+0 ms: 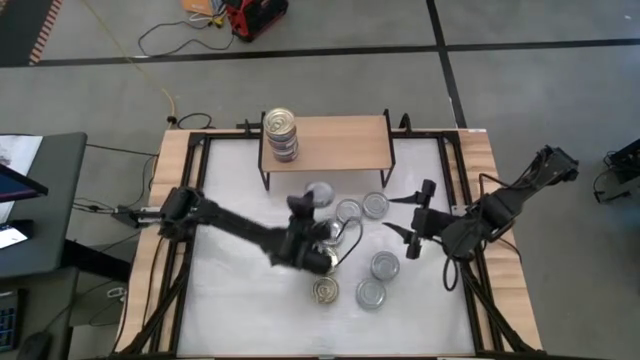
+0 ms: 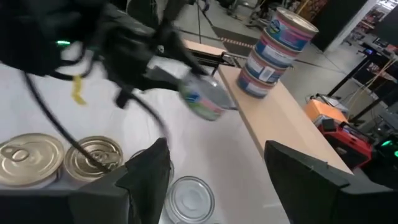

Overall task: Stack canned seafood by type on shelf
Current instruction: Put the green tuna can on the shelf

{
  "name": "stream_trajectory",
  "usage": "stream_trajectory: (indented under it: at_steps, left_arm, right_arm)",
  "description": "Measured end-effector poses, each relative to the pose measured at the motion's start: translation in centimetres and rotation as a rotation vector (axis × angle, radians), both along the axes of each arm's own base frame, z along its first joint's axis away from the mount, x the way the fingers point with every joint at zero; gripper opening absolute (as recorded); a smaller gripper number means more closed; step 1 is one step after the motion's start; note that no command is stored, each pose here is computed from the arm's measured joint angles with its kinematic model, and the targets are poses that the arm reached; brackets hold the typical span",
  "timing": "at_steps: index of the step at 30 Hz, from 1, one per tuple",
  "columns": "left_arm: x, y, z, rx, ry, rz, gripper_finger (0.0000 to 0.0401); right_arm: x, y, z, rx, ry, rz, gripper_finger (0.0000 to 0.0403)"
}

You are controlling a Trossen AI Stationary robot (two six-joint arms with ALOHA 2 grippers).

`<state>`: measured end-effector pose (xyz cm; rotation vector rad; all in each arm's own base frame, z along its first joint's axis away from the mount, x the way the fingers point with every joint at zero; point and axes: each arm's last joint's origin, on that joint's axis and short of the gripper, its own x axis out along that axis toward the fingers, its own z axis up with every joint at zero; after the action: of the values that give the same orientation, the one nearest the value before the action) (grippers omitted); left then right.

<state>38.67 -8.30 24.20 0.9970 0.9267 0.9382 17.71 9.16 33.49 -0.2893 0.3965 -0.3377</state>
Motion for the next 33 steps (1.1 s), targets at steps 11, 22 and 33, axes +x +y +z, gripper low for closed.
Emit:
stream_trajectory:
  at_steps: [11, 22, 33]
  left_arm:
    - [5.5, 6.3, 3.4, -0.007, -0.054, -0.017, 0.014]
    - [6.1, 8.5, 4.0, 0.019, -0.013, -0.023, 0.0141]
    - [9.6, 8.8, 1.6, 0.126, 0.118, -0.018, 0.0141]
  right_arm:
    - [-1.7, -1.2, 0.0, -0.025, 0.017, -0.089, 0.0291]
    - [-3.0, -0.1, 0.6, -0.028, -0.048, -0.046, 0.0291]
    - [-3.3, 0.6, 0.7, -0.034, -0.078, -0.054, 0.0291]
